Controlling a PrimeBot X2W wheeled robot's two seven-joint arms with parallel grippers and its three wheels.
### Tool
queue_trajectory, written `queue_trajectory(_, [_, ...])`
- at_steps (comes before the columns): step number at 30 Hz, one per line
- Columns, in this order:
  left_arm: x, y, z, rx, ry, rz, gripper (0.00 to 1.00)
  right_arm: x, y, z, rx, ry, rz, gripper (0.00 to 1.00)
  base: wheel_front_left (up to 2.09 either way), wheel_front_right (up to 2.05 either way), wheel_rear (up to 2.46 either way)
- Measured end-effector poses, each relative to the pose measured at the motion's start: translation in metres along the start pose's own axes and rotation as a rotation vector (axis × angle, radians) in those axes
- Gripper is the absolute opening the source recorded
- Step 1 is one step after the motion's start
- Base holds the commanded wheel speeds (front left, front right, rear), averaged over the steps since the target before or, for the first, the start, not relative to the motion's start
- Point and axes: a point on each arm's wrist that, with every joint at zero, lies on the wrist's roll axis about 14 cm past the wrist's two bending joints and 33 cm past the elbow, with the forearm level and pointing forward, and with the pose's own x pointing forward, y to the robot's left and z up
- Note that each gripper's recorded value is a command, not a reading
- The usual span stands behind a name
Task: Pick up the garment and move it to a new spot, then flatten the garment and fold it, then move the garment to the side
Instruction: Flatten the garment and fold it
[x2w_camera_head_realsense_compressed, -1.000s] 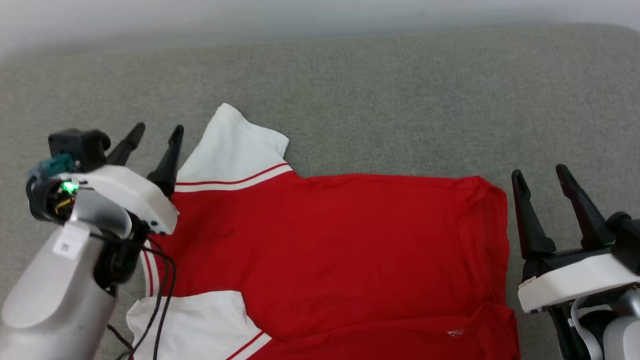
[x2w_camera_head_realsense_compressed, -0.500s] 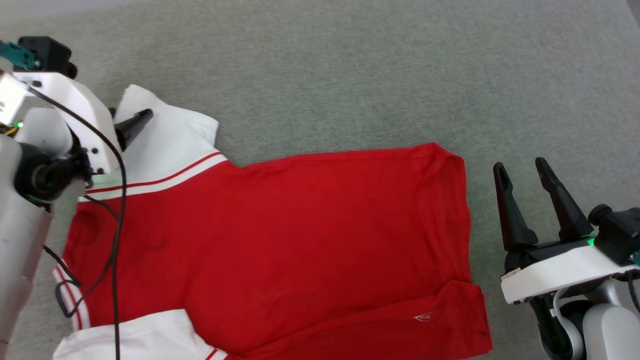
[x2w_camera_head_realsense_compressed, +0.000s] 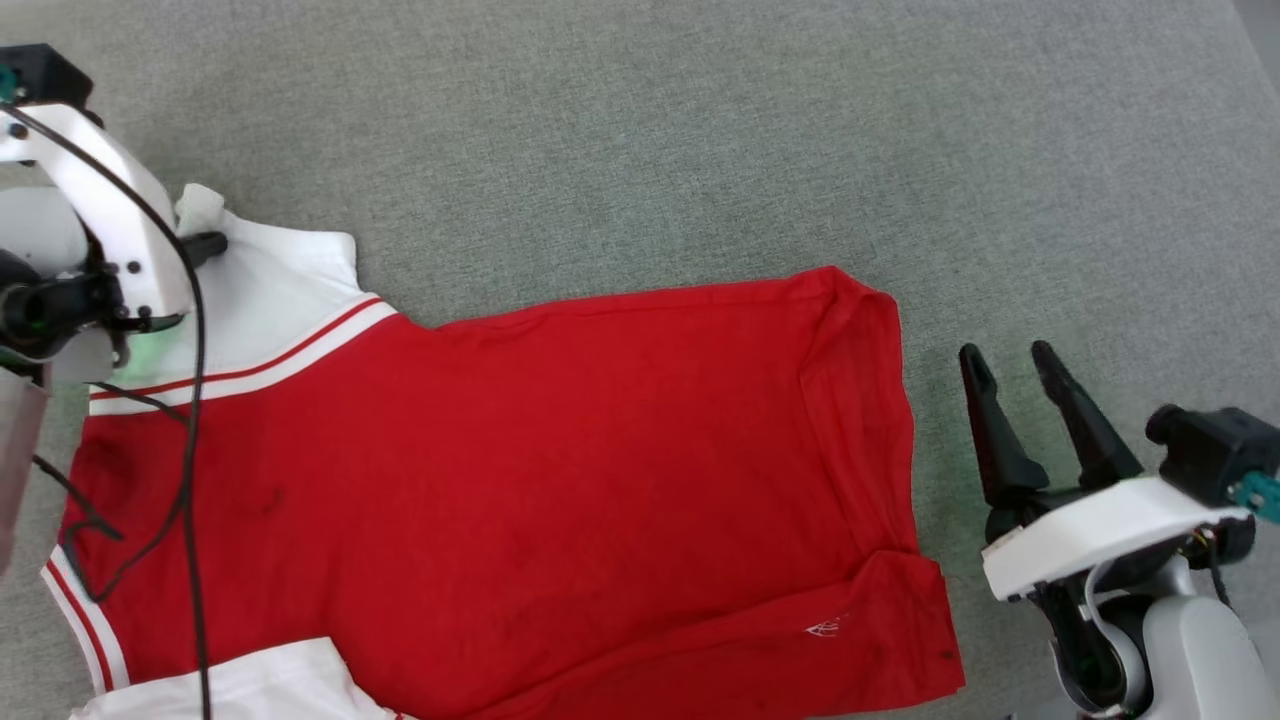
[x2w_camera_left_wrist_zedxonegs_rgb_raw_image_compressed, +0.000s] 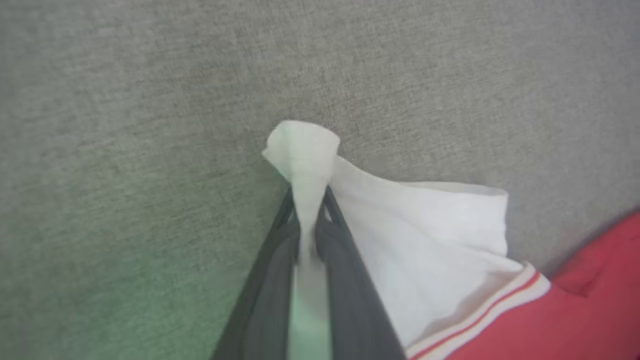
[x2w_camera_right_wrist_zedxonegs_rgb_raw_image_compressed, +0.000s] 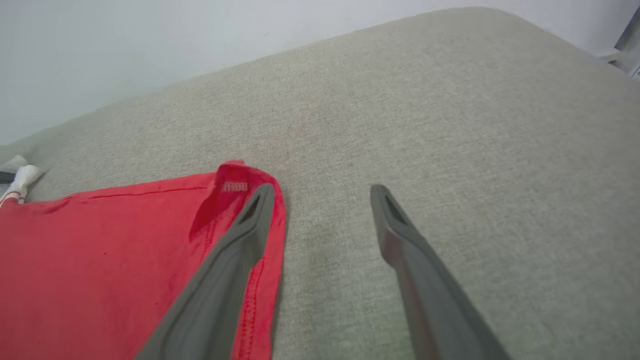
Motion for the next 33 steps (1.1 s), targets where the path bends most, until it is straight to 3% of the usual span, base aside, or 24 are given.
queue_trajectory(5, [-0.004,-0.002,0.002,0.013,-0.051,0.011,0.0,0.013,0.007,-0.015,0.057,0.117,0.031,1.0,0.0,0.0,0.0])
queue_trajectory(9, [-0.012,-0.002,0.008,0.037,-0.115,0.023,0.0,0.025,0.01,-0.025,0.04,0.256,0.084,1.0,0.0,0.0,0.0])
queue_trajectory(21, [-0.051,0.0,0.02,0.094,-0.294,0.033,0.0,0.065,0.059,-0.019,-0.135,0.463,0.298,1.0,0.0,0.0,0.0])
queue_trajectory(29, [-0.063,0.006,0.015,0.094,-0.341,0.042,0.0,0.062,0.061,-0.065,-0.222,0.761,0.316,1.0,0.0,0.0,0.0])
queue_trajectory(31, [-0.064,0.008,0.014,0.093,-0.346,0.044,0.0,0.061,0.06,-0.069,-0.234,0.798,0.313,0.25,0.0,0.0,0.0])
queue_trajectory(32, [-0.063,0.008,0.013,0.092,-0.348,0.045,0.0,0.062,0.06,-0.071,-0.236,0.814,0.311,0.0,0.0,0.0,0.0])
queue_trajectory(33, [-0.063,0.009,0.013,0.092,-0.35,0.045,0.0,0.062,0.06,-0.072,-0.239,0.824,0.31,0.0,0.0,0.0,0.0])
